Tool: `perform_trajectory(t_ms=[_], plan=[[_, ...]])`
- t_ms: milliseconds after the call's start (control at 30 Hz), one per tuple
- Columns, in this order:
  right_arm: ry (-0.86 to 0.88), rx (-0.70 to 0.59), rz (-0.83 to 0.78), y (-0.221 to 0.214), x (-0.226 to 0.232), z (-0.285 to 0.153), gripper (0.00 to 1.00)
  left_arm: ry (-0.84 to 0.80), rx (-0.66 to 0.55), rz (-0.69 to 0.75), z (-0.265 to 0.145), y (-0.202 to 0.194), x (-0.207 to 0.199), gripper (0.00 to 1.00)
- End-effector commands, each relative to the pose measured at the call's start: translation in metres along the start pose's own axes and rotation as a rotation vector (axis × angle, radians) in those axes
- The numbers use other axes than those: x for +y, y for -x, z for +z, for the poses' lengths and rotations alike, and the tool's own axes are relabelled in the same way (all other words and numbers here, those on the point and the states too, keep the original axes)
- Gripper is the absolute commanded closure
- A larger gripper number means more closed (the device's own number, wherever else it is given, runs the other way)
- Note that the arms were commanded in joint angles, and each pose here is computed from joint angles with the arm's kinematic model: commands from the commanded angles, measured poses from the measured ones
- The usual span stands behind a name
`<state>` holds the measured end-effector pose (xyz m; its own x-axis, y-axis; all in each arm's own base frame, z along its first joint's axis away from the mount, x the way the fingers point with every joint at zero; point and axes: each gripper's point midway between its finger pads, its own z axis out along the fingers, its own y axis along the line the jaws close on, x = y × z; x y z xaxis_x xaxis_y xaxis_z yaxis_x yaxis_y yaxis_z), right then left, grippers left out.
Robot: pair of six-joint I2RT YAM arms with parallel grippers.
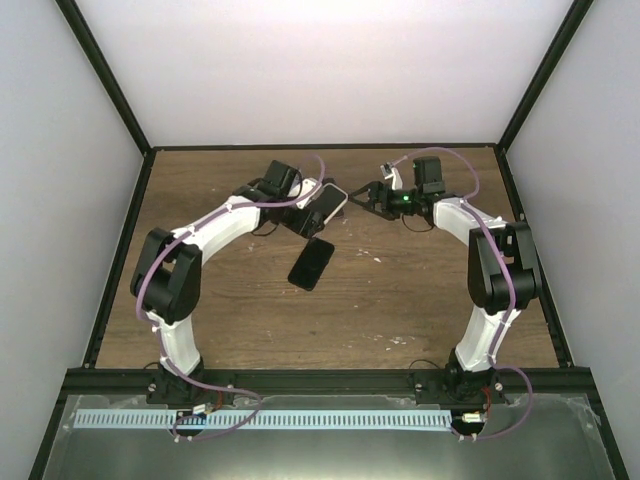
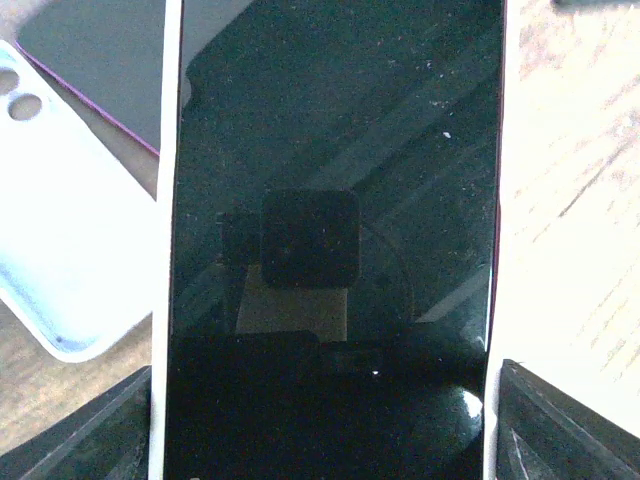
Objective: Take the phone out of the phone case
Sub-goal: Pick up the phone at the center of the board.
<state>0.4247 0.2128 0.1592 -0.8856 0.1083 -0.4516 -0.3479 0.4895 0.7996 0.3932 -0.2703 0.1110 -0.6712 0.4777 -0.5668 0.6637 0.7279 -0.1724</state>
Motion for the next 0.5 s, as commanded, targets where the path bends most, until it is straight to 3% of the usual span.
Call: perform_trajectory(t_ms=[0,233,467], plan=[[0.095,-0.022,0.045,0.009,0.022,-0.008,0.13,0.029,-0.171,-0.015,-0.020,0.044,-0.005,0.64],[0.140,-0.016,0.076,0.017,0.030,-0.001,0.17,0.036,-0.248,-0.017,-0.032,0.068,-0.020,0.65],[0.150,-0.006,0.105,0.016,0.032,0.010,0.37,0.039,-0.292,-0.020,-0.038,0.084,-0.033,0.67]])
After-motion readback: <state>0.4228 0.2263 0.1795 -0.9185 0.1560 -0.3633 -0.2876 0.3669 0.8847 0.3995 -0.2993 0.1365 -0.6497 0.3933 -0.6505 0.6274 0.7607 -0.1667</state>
